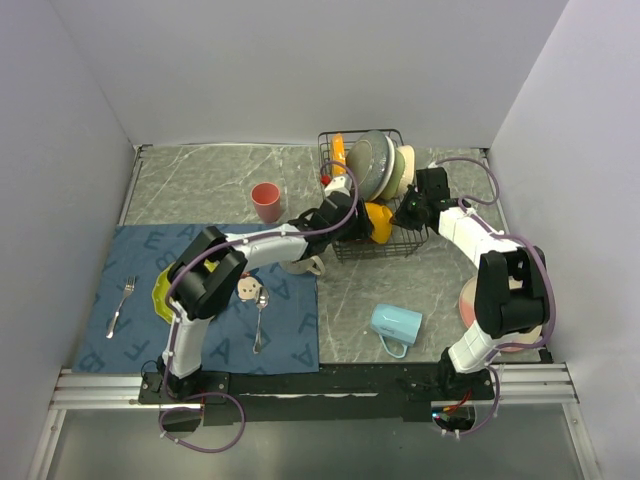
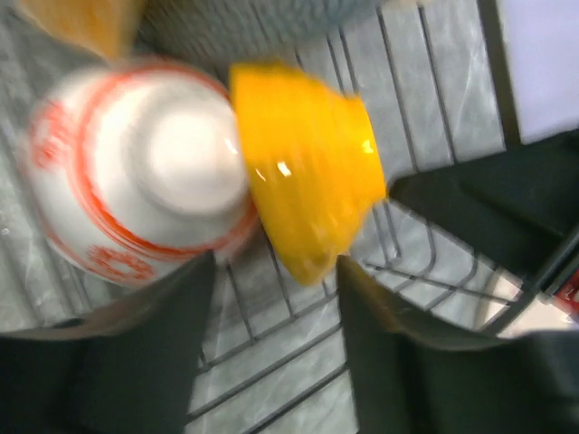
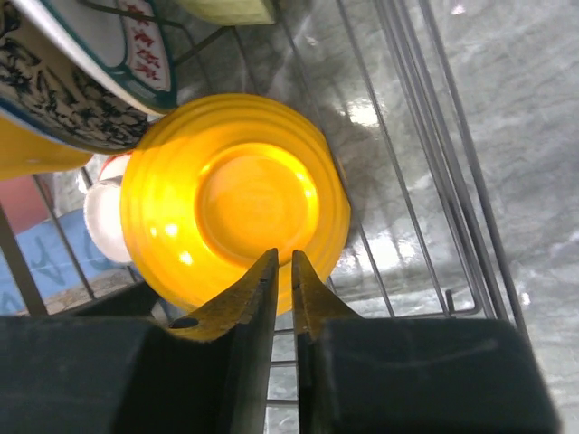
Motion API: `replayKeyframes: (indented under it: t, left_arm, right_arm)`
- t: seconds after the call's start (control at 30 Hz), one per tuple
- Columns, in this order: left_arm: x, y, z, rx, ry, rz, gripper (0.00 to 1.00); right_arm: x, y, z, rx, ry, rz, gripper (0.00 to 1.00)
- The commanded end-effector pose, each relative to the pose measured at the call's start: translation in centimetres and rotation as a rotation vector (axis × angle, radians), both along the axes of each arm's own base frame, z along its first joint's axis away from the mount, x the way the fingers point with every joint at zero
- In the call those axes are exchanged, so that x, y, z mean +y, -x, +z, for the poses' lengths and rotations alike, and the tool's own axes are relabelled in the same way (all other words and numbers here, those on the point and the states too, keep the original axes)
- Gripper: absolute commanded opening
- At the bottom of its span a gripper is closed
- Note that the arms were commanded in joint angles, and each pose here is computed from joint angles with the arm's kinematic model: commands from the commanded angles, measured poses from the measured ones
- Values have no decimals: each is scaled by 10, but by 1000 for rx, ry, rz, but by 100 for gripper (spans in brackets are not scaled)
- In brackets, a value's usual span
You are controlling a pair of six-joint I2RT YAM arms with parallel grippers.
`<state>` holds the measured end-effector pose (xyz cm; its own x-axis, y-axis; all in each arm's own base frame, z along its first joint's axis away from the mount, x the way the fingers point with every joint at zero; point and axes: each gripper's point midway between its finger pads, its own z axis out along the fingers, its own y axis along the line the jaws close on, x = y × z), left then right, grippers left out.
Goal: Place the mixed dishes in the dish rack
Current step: Place the bowl upside down on the dish rack
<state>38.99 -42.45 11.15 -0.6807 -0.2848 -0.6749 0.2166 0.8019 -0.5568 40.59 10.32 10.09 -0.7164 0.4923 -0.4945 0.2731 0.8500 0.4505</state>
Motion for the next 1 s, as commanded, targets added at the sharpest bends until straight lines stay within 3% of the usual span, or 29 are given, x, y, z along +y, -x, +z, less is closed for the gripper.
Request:
replayKeyframes:
  t: [0.0, 0.1, 0.33, 0.6, 0.7, 0.97]
  left_arm:
    - [-7, 20, 16, -6, 49, -65, 71]
    - [-11, 25, 12, 2, 68, -80, 75]
    - [-17, 24, 12, -9, 118, -82, 57]
    - [-19, 18, 18, -16, 192, -31, 60]
    - [-19, 12, 20, -25, 205, -1, 56]
    - [-21, 9, 21, -23, 240, 18, 33]
  right_arm:
    - [7, -10, 19, -57, -29, 20, 16]
    - [8, -9, 21, -62, -30, 24, 15]
    - [10, -6, 21, -58, -42, 33, 11]
    - [18, 1, 22, -43, -88, 62, 8]
    - [23, 7, 21, -37, -120, 70, 6]
    - [18, 11, 33, -53, -118, 35, 5]
